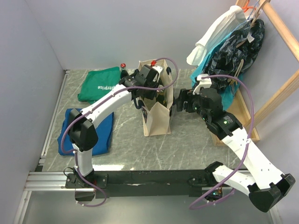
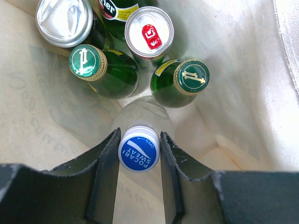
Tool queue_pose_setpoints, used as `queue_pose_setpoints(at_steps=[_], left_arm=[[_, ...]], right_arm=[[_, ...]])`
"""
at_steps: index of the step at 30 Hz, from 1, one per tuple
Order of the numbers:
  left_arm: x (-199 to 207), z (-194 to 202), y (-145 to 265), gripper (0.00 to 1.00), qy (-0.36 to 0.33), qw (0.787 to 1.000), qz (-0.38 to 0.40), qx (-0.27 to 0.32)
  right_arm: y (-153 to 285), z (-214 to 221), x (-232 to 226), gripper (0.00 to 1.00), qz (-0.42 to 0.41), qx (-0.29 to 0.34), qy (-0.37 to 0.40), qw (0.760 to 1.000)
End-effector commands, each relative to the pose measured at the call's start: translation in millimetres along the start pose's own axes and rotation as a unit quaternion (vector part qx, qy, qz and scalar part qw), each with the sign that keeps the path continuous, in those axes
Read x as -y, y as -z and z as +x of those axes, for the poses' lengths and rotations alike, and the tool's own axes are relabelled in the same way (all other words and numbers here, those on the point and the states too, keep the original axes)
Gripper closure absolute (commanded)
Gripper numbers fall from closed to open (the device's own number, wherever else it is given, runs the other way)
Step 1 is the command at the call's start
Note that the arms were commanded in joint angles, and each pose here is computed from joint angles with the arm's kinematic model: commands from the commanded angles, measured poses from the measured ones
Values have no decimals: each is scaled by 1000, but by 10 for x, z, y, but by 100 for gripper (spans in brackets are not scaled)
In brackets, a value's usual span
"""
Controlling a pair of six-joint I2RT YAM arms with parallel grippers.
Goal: Take the beverage out of the canvas bag
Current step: Take out the drink from the canvas bag.
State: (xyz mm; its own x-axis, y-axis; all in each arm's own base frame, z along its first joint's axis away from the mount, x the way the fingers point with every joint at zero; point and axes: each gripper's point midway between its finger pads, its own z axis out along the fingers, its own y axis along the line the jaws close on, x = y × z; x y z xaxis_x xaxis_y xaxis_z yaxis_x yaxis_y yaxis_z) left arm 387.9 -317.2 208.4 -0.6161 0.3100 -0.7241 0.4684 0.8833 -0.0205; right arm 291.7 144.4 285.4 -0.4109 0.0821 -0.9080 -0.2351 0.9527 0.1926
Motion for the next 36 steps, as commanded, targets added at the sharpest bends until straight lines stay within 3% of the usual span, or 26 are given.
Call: queue_pose_setpoints(at_steps=[1,36], left_arm=[[56,-618,443,99,12,994,25,102],[191,-1042,938,99,8,984,74,163]], right_arm=[[42,-114,-21,11,-4,25,-10,1000],[60,-121,-38,12,-7,30,-23,999]])
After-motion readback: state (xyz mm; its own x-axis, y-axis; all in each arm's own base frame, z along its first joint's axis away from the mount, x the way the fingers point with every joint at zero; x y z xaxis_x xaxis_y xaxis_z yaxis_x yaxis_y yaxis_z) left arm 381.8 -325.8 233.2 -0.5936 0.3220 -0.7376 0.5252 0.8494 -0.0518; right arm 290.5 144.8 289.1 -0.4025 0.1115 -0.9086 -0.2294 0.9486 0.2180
